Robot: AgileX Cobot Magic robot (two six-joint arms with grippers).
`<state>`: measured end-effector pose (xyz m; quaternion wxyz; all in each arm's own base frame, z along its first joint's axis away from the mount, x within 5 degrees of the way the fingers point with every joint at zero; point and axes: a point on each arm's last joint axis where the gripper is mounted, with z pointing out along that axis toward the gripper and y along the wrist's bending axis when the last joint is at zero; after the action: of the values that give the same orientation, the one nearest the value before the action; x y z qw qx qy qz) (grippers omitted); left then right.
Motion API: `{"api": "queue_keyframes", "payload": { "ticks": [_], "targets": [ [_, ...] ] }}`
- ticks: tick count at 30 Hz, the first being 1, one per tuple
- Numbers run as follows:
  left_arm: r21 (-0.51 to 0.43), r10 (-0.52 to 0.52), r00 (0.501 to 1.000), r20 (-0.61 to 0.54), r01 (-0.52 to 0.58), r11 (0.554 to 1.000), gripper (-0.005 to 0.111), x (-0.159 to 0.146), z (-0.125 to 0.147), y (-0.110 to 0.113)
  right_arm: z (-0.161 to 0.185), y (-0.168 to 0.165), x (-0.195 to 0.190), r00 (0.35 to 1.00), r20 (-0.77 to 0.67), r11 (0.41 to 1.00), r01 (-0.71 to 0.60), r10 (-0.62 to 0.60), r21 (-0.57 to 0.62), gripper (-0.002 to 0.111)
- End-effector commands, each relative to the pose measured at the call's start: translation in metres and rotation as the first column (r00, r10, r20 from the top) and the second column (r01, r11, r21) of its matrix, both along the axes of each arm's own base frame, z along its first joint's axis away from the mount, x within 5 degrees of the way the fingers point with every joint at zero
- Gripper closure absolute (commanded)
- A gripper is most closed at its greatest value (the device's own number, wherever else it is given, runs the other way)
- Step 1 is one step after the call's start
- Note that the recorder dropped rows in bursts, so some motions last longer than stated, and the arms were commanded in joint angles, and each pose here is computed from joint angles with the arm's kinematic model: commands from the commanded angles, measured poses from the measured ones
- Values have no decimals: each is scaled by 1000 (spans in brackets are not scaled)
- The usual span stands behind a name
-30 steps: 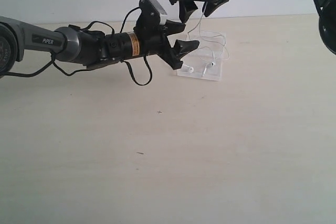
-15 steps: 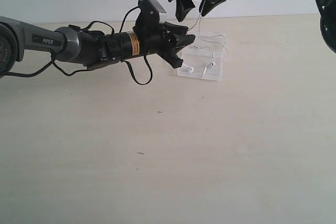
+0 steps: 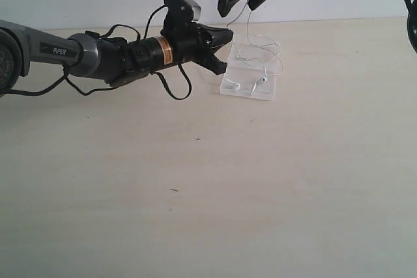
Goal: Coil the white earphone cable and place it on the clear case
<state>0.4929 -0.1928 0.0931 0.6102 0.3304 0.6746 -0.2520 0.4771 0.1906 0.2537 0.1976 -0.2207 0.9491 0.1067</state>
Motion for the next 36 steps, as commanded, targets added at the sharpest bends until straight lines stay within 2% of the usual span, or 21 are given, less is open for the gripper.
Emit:
{"api": "queue_keyframes", "payload": {
  "ticks": [1,5,9,21,23,26,29,36],
  "targets": [
    [-36,15,1000,-6,-15,999,107,0,3,0,8,-2,0,1000,24,1000,-5,5,13,46],
    [-73,45,999,5,-45,996,107,6,12,0,1,3,-3,998,-10,997,-57,58,58,39],
    [-89,57,998,17,-56,994,107,13,23,-1,-17,0,-6,996,-56,998,-68,68,0,39],
    [-84,85,994,73,-79,993,107,26,44,-2,-39,-5,-25,979,-165,992,-124,117,-29,39],
    [-67,95,994,63,-90,994,107,26,42,-1,-33,-6,-28,980,-154,991,-132,126,-28,39],
    [20,101,994,46,-102,995,107,27,36,0,-4,-14,-32,987,-83,989,-141,137,-45,40],
    [7,59,997,54,-60,998,107,24,37,-6,9,-17,-35,990,-59,990,-134,132,-34,40],
    [-1,60,996,66,-60,998,107,23,38,-7,3,-16,-38,988,-90,992,-127,125,-17,40]
  ]
}}
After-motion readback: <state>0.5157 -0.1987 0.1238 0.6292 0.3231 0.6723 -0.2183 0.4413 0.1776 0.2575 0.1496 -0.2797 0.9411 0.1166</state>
